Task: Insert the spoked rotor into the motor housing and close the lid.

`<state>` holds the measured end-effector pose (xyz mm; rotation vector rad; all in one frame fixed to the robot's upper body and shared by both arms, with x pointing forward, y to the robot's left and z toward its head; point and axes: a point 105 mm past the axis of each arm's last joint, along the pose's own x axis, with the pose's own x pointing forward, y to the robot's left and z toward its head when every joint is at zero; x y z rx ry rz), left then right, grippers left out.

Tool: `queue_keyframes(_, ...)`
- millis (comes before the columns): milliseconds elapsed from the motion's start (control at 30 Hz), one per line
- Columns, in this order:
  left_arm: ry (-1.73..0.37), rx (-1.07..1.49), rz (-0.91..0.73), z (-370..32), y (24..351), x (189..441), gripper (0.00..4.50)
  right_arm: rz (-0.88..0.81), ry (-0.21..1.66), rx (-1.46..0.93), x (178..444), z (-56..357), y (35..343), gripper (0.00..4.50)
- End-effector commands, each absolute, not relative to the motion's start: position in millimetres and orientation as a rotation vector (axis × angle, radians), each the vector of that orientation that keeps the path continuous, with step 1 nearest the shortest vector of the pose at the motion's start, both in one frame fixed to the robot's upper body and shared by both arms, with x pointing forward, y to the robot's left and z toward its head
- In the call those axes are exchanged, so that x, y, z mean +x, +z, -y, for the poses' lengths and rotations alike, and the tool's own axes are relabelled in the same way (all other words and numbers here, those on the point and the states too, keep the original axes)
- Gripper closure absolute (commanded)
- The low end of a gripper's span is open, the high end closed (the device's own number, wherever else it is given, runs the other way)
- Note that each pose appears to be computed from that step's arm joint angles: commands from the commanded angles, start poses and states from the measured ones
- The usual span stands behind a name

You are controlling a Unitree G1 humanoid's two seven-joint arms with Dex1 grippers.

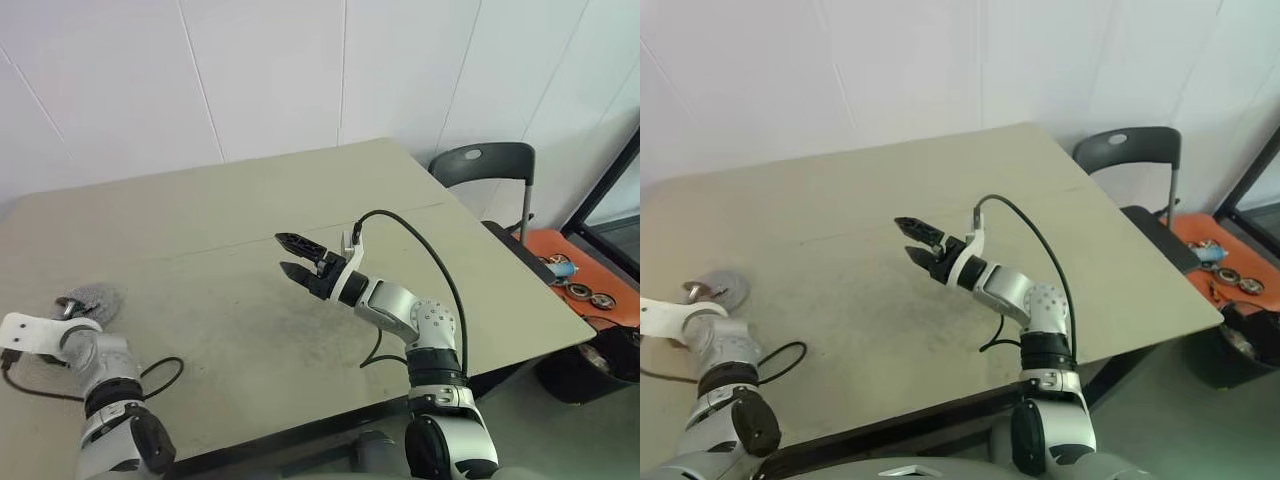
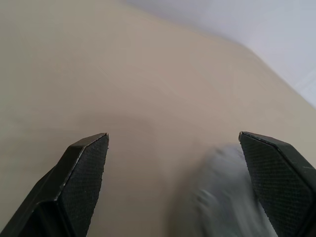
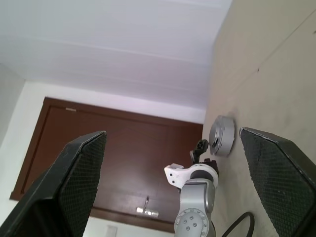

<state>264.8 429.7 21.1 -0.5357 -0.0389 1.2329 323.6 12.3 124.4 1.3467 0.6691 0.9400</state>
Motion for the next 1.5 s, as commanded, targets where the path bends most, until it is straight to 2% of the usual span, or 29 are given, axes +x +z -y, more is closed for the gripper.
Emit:
queue_keyframes(33,1.235,-0.448,0.088,-439.0,39.2,264.2,0.03,-0.632,1.016,1.343,322.4,-21.0,143.0,0.00)
queue_keyframes(133,1.118,-0.422,0.159,-435.4,57.1,278.8,0.03,-0.632,1.016,1.342,321.8,-21.0,142.4,0.00)
queue_keyframes(233,0.806,-0.301,0.300,-409.0,101.0,313.4,0.03,-0.632,1.016,1.341,321.2,-20.7,141.8,0.00)
queue_keyframes(300,0.679,-0.244,0.337,-393.8,117.3,327.0,0.03,-0.631,1.016,1.341,321.3,-20.4,141.7,0.00)
queue_keyframes(533,0.384,-0.185,0.301,-353.0,122.5,354.1,0.03,-0.632,1.011,1.336,321.7,-19.8,140.4,0.00)
queue_keyframes(633,0.371,-0.185,0.289,-350.9,119.7,354.6,0.62,-0.632,1.006,1.335,322.1,-19.7,139.8,0.00)
queue_keyframes(900,0.519,-0.130,0.253,-375.8,115.1,343.5,3.24,-0.635,1.005,1.334,321.8,-20.0,139.4,0.00)
queue_keyframes(1000,0.575,-0.104,0.198,-382.9,106.2,340.2,4.26,-0.636,1.006,1.334,321.7,-20.2,139.4,0.00)
queue_keyframes(1033,0.590,-0.107,0.165,-384.4,100.5,340.3,4.48,-0.636,1.005,1.334,321.8,-20.3,139.5,0.00)
queue_keyframes(1267,0.641,-0.130,-0.194,-377.1,38.6,342.8,4.48,-0.637,1.002,1.329,322.2,-20.5,139.5,0.00)
queue_keyframes(1367,0.683,-0.162,-0.265,-374.9,26.2,340.0,4.48,-0.636,0.999,1.327,322.6,-20.2,139.3,0.00)
queue_keyframes(1500,0.661,-0.172,-0.270,-367.5,26.5,344.8,4.48,-0.633,0.997,1.326,322.9,-19.8,139.2,0.00)
